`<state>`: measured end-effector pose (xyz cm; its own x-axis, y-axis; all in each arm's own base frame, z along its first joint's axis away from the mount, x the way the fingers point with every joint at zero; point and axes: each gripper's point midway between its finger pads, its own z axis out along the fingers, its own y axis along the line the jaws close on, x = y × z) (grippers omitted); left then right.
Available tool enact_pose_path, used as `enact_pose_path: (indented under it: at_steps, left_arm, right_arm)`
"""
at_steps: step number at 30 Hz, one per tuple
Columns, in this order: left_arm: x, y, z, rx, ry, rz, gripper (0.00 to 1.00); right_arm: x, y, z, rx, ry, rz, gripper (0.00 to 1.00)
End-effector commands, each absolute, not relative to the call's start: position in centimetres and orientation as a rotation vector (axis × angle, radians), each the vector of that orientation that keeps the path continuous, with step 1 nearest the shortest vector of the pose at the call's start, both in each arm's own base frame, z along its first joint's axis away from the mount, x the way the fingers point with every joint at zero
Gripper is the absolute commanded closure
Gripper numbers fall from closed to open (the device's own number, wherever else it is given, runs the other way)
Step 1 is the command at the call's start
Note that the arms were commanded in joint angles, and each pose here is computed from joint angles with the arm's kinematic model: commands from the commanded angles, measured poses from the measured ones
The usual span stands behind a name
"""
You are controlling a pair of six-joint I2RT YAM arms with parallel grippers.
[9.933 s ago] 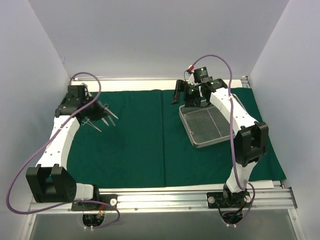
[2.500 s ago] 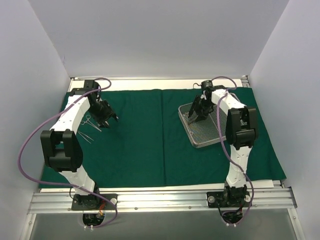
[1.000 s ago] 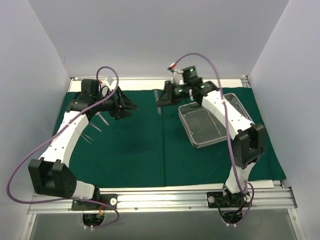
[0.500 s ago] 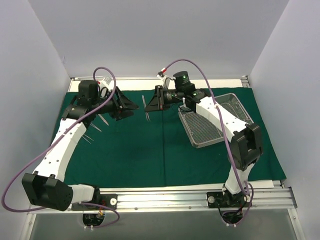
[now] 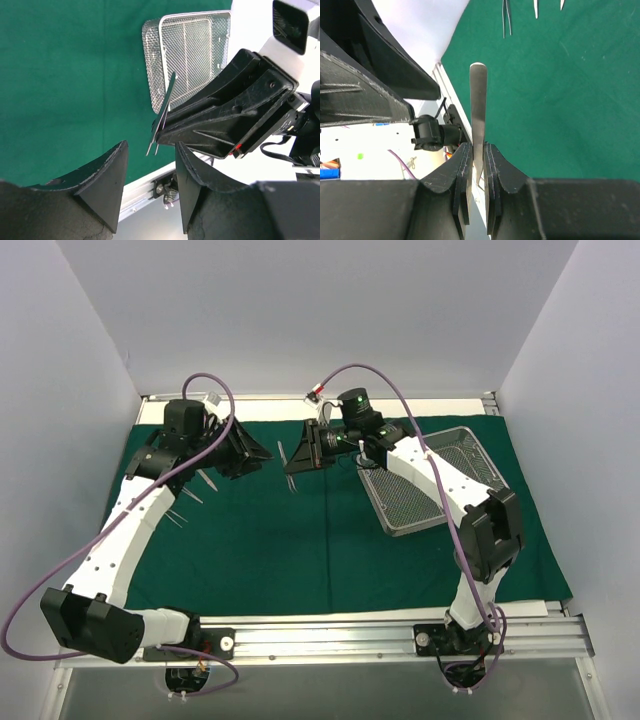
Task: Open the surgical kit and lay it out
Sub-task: Place the medical item in the surgical kit.
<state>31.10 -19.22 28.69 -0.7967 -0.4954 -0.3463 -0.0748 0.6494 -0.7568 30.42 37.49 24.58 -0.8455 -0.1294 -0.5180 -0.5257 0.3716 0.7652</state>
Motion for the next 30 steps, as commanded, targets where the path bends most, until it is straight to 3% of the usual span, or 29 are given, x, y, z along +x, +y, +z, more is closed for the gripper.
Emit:
enact_pose_path:
  at_steps: [1,23,28,29,30]
  left_arm:
    - [31.7,-18.9,30.4,-0.41,2.281,-0.972,0.5]
    - [33.0,-21.4,29.2,-0.339,2.334,-0.923,0.52]
    - [33.1,-21.4,28.8,-0.329,2.359,-0.899,0.68]
    - [33.1,-21.5,28.8,-0.328,2.361,-0.902,0.73]
    - [33.2,-21.6,28.7,-0.329,2.363,-0.904,0.86]
  right_arm:
    - [29.2,37.8,26.9,-0.66,2.2,1.494,1.0]
    - [28.3,38.9,26.7,-0.723,2.204,1.523,1.0]
    - [28.4,39.0,26.6,-0.729,2.207,1.517,1.0]
    - [28.6,39.0,26.6,-0.725,2.209,1.513,1.0]
    - [28.6,39.0,26.4,-0.722,2.218,1.513,1.0]
